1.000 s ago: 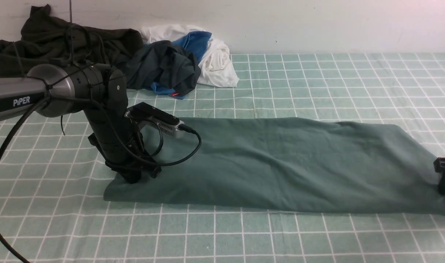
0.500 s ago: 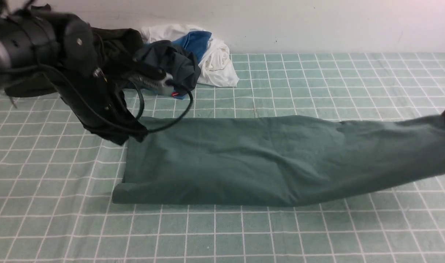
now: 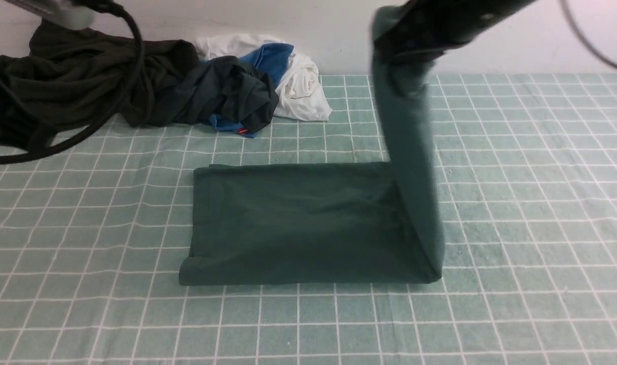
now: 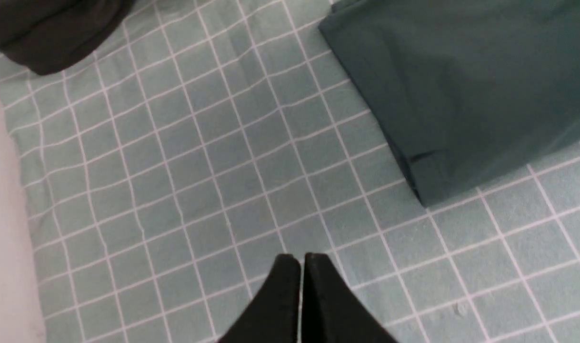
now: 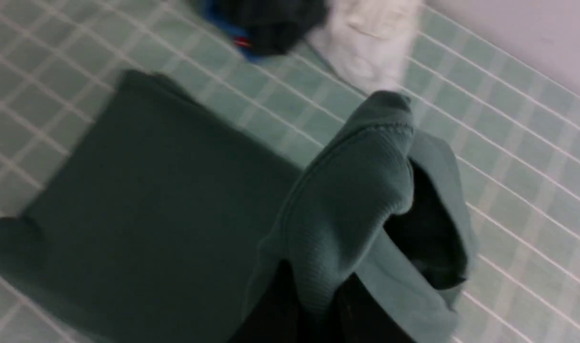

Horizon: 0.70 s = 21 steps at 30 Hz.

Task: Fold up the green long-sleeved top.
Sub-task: Use the right arm to drag the right edge of the fabric to the left and folds it over the left edge

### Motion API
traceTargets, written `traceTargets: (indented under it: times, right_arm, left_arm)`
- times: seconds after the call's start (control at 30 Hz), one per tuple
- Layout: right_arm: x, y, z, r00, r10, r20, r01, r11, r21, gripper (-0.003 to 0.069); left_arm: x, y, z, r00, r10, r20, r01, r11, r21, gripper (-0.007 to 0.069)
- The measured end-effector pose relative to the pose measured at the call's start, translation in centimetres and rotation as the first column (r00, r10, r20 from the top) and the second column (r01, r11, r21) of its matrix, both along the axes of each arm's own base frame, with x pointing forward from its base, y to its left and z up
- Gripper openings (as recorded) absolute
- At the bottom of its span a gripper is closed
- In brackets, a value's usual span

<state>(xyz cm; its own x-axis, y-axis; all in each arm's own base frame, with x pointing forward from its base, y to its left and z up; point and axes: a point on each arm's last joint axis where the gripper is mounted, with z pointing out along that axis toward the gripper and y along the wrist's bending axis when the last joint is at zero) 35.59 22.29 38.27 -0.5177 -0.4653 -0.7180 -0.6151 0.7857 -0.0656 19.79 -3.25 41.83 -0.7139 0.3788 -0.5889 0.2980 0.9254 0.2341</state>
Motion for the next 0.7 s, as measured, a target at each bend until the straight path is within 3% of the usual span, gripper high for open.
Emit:
traceTargets:
  times: [0.07,0.23,0.3,0.37,0.47,0.6,0.7]
  right_arm:
    - [0.5,4.7,-3.5,0.997,0.079,-0.024,-0.079,0.997,0.010,0.0028]
    - [0.7,10.7,-9.4,0.985,0.161,-0.059,-0.159,0.987,0.037,0.0034]
    - [1.1,12.7,-12.1,0.980,0.182,-0.081,-0.178,0.983,0.052,0.0071]
    - [1.4,13.5,-13.0,0.977,0.183,-0.104,-0.175,0.981,0.083,0.0153]
    - [1.2,13.7,-11.4,0.973,0.195,-0.122,-0.182,0.977,0.115,0.0298]
    - [-0.1,12.5,-6.1,0.965,0.231,-0.126,-0.222,0.971,0.084,0.0453]
    - [-1.6,10.4,-2.0,0.965,0.238,-0.114,-0.236,0.971,0.032,0.0485]
  left_arm:
    - [-1.9,0.5,0.0,1.000,0.006,0.012,-0.006,1.000,-0.002,-0.0004]
    - [-4.3,1.1,-0.8,1.000,0.017,0.020,-0.017,1.000,-0.008,-0.0004]
    - [-5.4,1.3,-1.7,1.000,0.029,0.011,-0.029,1.000,-0.009,-0.0004]
    - [-6.5,1.7,-2.5,0.999,0.041,0.022,-0.041,0.999,-0.014,-0.0004]
    - [-7.8,2.0,-3.7,0.996,0.066,0.053,-0.064,0.997,-0.041,-0.0004]
    - [-10.1,2.5,-5.6,0.988,0.091,0.123,-0.081,0.993,-0.090,-0.0004]
    - [-12.1,2.9,-7.6,0.978,0.112,0.178,-0.090,0.988,-0.127,-0.0004]
